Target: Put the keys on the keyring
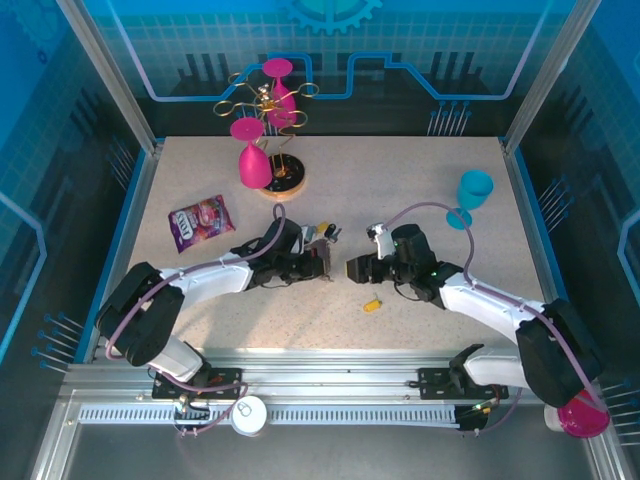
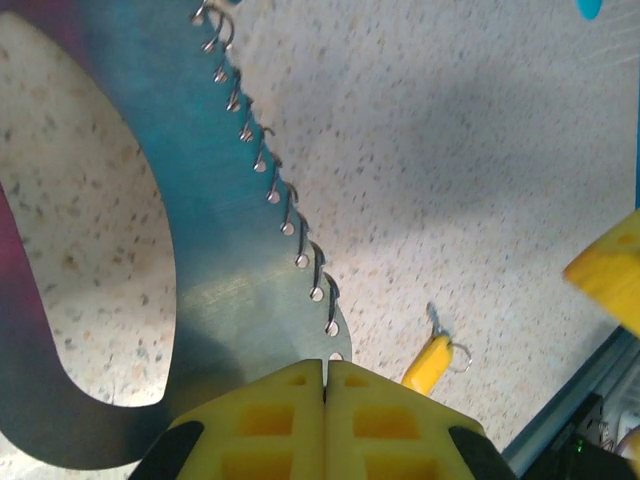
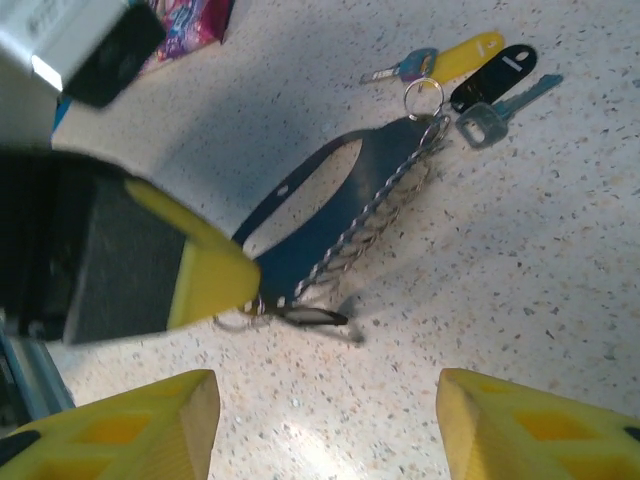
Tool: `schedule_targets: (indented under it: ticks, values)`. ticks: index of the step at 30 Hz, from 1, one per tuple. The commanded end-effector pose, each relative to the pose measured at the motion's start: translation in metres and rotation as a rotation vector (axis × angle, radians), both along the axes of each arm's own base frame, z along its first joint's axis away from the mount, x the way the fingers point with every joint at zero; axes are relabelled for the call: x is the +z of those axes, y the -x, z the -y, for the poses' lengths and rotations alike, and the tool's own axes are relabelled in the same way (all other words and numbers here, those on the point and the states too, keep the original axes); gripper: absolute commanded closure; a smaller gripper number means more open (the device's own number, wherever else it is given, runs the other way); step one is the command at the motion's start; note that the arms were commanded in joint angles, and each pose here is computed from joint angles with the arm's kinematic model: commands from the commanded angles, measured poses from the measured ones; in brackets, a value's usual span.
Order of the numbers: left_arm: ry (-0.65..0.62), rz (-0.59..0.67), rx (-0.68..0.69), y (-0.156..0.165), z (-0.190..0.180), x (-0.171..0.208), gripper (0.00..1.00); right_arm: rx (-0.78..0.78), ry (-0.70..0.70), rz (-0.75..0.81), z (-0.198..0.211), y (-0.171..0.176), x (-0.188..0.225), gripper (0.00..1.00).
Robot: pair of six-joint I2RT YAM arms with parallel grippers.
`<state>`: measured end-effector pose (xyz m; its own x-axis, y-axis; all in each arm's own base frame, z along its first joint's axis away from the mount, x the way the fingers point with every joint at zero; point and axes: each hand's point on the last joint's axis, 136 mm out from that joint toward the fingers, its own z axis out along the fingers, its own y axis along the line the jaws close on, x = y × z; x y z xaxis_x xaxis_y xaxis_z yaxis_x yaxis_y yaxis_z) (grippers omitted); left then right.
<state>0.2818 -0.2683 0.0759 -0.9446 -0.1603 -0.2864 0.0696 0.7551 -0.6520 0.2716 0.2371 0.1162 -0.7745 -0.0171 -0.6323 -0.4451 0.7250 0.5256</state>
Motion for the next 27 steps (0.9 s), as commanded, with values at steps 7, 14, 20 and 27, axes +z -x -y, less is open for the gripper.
schedule_targets:
  ticks: [7,14,20,27]
  values:
    - [-0.012,-0.077,0.096,0.021,-0.023,-0.027,1.0,-0.104,-0.016,-0.063,-0.002,-0.011,0.0,0.46]
    - [-0.075,-0.108,0.187,0.024,-0.042,-0.043,1.0,0.225,0.226,0.198,-0.023,-0.005,-0.008,0.37]
    - [-0.055,-0.091,0.206,0.022,-0.043,-0.043,1.0,0.457,0.386,0.505,-0.041,-0.007,0.008,0.35]
    - [0.03,-0.069,0.192,0.018,-0.036,-0.031,1.0,0.812,0.468,0.852,-0.05,0.022,-0.011,0.42]
